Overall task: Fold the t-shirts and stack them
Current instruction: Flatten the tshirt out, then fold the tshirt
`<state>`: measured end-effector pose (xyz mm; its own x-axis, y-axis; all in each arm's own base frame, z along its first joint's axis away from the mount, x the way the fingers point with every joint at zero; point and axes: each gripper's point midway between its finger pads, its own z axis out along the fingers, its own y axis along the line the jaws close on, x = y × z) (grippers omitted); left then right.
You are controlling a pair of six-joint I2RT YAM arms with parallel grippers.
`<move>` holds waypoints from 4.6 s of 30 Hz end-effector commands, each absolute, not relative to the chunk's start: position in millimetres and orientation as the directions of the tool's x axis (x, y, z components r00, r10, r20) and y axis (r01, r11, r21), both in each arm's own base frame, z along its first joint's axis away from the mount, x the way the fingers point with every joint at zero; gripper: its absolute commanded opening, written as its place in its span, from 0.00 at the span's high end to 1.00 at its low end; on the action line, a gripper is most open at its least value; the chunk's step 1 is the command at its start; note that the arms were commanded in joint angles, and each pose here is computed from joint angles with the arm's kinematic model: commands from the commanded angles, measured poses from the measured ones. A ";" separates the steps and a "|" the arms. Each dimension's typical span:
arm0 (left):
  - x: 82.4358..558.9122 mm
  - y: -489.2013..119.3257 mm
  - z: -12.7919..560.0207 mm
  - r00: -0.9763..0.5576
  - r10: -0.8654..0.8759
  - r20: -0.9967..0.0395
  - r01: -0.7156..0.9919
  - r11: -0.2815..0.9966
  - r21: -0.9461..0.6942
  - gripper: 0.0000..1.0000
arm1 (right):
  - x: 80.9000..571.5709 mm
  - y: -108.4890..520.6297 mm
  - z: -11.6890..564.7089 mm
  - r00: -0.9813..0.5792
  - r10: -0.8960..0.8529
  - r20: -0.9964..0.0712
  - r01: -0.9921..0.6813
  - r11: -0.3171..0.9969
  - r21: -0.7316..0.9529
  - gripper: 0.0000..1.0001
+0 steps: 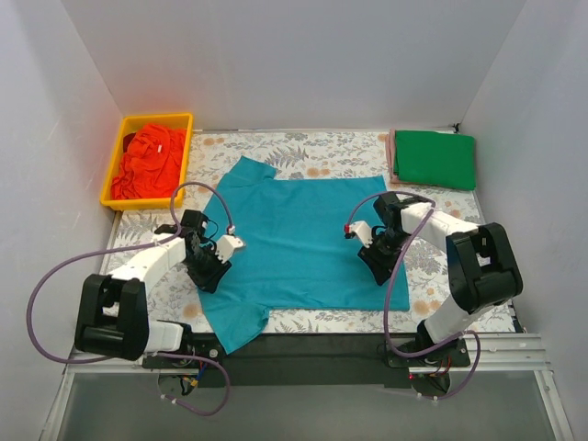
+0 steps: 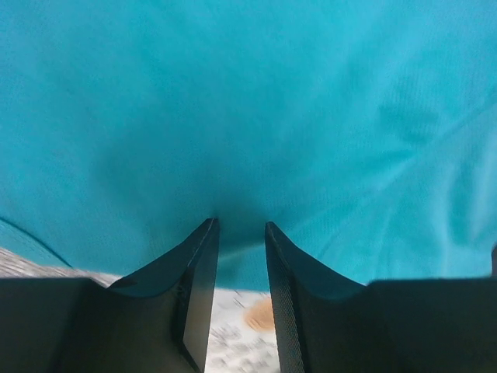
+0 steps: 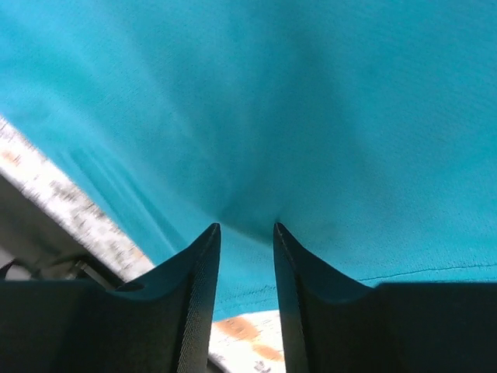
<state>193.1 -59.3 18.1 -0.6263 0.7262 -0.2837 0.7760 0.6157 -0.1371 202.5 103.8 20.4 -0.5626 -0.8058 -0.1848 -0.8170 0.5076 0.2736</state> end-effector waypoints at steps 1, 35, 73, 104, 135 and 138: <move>153.3 -54.3 28.5 -0.591 0.768 -0.247 0.806 0.560 -0.190 0.71 | 180.0 111.9 41.8 -0.526 -0.822 -0.219 -0.829 0.437 0.349 0.58; 538.8 -100.1 130.2 -0.622 0.168 -0.765 0.441 0.882 -0.165 0.52 | 547.5 76.2 74.1 -0.718 -0.303 -0.627 -0.416 0.909 0.037 0.55; 610.9 -129.4 0.0 -0.615 0.326 -0.718 0.510 0.859 -0.047 0.53 | 529.2 83.2 53.1 -0.709 -0.383 -0.593 -0.528 0.845 0.085 0.99; 526.9 -139.2 183.7 -0.398 0.266 -0.878 0.638 0.768 -0.056 1.00 | 508.8 77.0 126.7 -0.608 -0.402 -0.685 -0.597 0.800 0.060 0.99; 354.4 -104.8 152.2 -0.451 0.386 -0.804 0.650 0.760 0.000 1.00 | 388.2 71.3 112.6 -0.588 -0.492 -0.642 -0.698 0.709 0.097 0.99; 341.2 -103.8 133.7 -0.487 0.391 -0.781 0.652 0.758 -0.027 1.00 | 386.4 69.2 103.1 -0.600 -0.502 -0.623 -0.699 0.708 0.101 0.99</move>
<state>352.1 -107.8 136.3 -0.4940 0.3723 -0.7858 0.6466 0.7615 -0.0457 385.8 71.9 98.1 -0.6298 -0.4820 -0.6091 -0.6803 0.7208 0.1330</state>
